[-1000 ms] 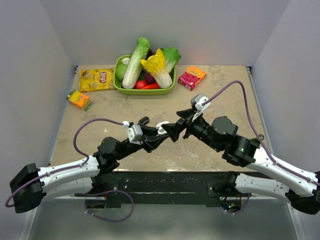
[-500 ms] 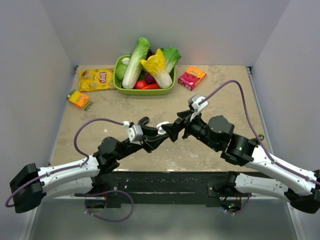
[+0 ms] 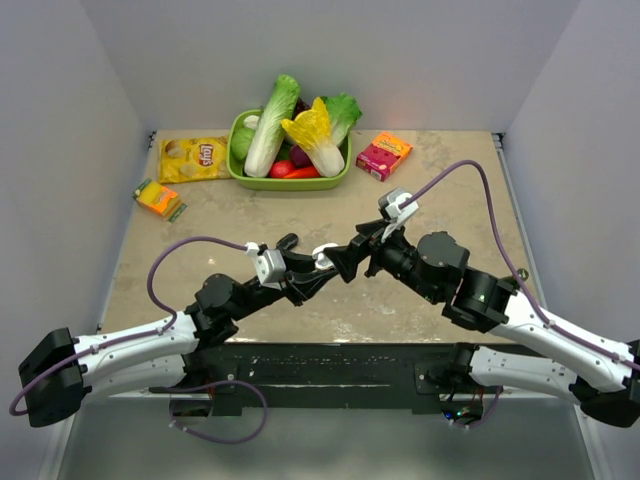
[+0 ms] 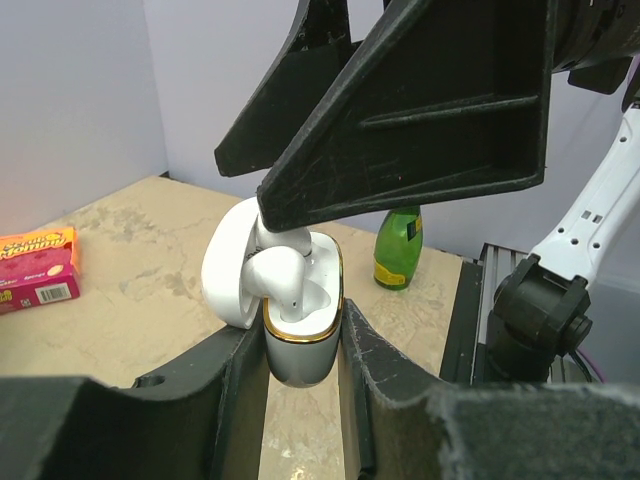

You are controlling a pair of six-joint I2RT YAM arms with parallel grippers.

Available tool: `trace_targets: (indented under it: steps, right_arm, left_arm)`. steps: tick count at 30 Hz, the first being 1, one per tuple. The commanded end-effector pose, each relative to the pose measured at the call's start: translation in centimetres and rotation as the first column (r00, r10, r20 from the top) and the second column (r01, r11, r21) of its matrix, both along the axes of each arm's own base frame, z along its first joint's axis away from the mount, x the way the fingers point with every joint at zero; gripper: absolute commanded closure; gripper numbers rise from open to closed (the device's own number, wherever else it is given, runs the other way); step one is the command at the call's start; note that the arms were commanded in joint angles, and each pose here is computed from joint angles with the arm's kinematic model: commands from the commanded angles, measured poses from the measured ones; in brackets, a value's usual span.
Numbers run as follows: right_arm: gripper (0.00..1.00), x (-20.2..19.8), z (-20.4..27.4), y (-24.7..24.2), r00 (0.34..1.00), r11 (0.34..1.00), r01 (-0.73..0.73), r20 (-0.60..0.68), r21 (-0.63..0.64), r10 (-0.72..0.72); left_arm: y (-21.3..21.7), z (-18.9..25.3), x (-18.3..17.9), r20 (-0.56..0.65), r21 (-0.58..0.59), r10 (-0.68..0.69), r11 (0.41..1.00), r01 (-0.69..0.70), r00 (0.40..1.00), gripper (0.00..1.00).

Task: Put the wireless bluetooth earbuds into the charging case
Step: Place the earbud in the charging case.

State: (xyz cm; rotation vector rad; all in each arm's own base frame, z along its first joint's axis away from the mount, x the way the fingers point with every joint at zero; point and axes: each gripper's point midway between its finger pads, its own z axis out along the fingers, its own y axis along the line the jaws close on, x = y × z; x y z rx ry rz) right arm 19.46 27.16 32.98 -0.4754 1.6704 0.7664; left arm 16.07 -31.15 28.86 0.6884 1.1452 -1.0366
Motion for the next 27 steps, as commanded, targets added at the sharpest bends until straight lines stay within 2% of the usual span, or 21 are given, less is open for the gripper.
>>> trace_targets:
  steps: [1, 27]
  right_arm:
    - [0.1, 0.29, 1.73, -1.08, 0.999, 0.998, 0.048, 0.018, 0.031, -0.048]
    - [0.1, 0.17, 1.78, -2.05, 0.997, 0.996, 0.073, 0.011, 0.047, -0.074]
  left_arm:
    - [0.67, 2.9, -0.34, 0.054, -0.08, 0.012, 0.997, -0.008, 0.998, 1.0]
    - [0.74, 2.72, -0.22, 0.051, -0.079, 0.02, 0.997, -0.015, 0.998, 1.0]
